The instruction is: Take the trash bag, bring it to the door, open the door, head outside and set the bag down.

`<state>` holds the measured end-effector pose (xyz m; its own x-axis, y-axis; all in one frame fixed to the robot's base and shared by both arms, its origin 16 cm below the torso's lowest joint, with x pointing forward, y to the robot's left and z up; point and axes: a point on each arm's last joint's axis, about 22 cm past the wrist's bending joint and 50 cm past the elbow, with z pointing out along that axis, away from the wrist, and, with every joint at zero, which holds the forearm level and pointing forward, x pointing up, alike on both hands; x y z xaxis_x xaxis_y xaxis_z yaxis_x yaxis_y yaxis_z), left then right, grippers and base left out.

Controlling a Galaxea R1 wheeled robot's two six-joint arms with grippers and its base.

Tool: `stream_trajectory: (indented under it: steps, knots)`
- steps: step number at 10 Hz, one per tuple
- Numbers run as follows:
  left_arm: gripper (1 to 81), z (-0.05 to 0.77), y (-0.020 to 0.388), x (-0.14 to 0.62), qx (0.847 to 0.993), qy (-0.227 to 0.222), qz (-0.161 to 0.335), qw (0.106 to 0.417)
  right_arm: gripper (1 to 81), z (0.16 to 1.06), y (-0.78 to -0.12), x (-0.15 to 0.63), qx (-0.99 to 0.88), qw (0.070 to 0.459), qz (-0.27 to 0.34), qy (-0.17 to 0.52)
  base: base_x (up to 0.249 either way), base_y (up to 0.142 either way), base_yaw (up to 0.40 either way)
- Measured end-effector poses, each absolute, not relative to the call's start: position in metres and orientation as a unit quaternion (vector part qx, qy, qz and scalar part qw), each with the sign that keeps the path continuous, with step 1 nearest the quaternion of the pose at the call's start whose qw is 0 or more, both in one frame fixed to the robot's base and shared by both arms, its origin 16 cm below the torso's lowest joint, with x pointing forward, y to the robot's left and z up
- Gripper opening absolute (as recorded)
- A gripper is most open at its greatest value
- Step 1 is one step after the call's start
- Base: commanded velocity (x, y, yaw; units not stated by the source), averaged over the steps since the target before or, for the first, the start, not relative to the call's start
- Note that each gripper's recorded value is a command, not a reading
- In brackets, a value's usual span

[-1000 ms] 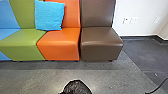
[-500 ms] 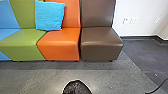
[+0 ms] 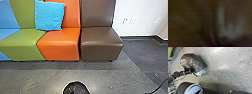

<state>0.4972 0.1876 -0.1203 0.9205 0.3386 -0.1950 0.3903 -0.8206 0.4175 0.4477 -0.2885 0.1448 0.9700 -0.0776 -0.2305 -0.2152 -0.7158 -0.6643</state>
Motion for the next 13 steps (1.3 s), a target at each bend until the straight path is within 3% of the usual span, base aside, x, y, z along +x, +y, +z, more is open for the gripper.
stream_trajectory:
  steps: [5, 7, 10, 13]
  knots:
    - [1.0, -0.118, 0.189, 0.493, 0.953, 0.191, -0.055, 0.227, 81.1, 0.147, -0.288, 0.441, -0.92, 0.367, 0.104, 0.083, 0.0, 0.0, 0.0]
    - [1.0, -0.112, 0.194, 0.473, 0.962, 0.154, -0.057, 0.217, 81.1, 0.161, -0.288, 0.442, -0.919, 0.366, 0.116, 0.09, 0.0, 0.0, 0.0]
    - [1.0, -0.095, 0.212, 0.441, 0.965, 0.149, -0.081, 0.199, 81.1, 0.184, -0.284, 0.447, -0.918, 0.368, 0.118, 0.091, 0.0, 0.0, 0.0]
    - [1.0, -0.041, 0.211, 0.464, 0.966, 0.136, -0.059, 0.212, 81.1, 0.229, -0.284, 0.45, -0.92, 0.368, 0.103, 0.086, 0.0, 0.0, 0.0]
